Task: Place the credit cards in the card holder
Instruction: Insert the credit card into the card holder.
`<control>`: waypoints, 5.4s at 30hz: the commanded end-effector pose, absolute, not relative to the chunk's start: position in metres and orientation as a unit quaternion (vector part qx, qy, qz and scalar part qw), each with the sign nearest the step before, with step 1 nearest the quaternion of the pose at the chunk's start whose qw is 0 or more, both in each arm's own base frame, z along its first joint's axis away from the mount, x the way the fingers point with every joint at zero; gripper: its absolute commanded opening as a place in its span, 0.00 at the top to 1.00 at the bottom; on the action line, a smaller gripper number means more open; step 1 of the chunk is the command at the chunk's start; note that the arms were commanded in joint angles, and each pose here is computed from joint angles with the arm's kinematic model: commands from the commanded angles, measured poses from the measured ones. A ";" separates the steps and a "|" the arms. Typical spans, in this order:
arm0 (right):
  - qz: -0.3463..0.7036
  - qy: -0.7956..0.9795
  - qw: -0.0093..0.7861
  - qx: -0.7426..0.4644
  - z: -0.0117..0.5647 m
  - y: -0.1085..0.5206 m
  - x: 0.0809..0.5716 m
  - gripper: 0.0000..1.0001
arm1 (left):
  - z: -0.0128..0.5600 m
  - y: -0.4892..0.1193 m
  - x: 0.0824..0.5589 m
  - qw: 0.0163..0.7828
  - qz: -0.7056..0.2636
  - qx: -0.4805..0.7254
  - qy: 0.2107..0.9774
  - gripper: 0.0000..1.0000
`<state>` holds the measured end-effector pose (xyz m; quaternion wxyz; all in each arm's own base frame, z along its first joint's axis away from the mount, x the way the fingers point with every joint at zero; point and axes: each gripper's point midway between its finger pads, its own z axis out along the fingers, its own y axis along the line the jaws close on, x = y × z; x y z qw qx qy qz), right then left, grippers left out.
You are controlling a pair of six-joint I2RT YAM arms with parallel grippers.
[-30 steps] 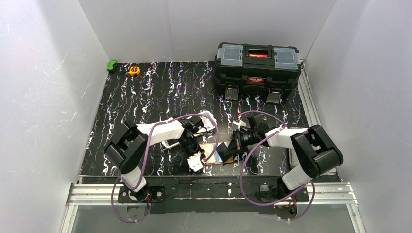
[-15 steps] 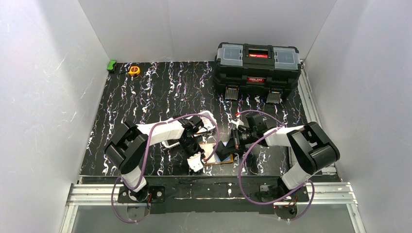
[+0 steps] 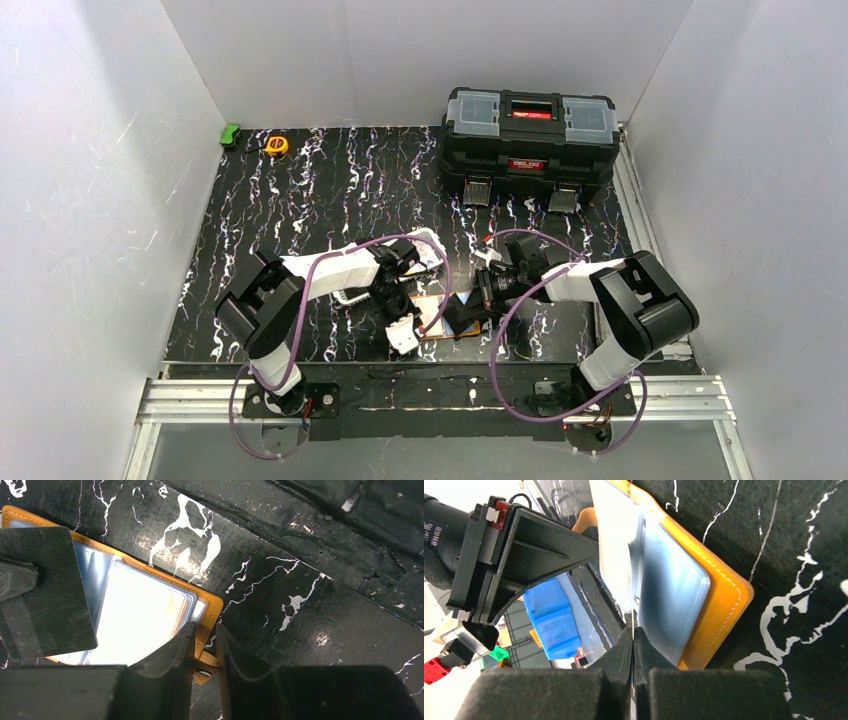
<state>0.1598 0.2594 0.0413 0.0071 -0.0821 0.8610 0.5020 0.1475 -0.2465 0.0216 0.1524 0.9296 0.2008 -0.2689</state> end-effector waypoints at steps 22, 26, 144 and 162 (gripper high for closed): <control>0.502 0.860 0.015 -0.094 0.045 0.258 0.157 0.99 | 0.019 -0.239 0.137 0.133 -0.275 0.930 0.203 0.81; 0.498 0.862 0.018 -0.094 0.045 0.255 0.155 0.99 | 0.018 -0.238 0.136 0.133 -0.275 0.930 0.204 0.82; 0.300 0.921 0.090 -0.232 0.030 0.309 0.169 0.31 | 0.017 -0.249 0.146 0.194 -0.216 0.919 0.267 0.95; 0.264 0.905 0.113 -0.313 0.047 0.334 0.145 0.28 | 0.007 -0.241 0.157 0.271 -0.152 0.904 0.294 1.00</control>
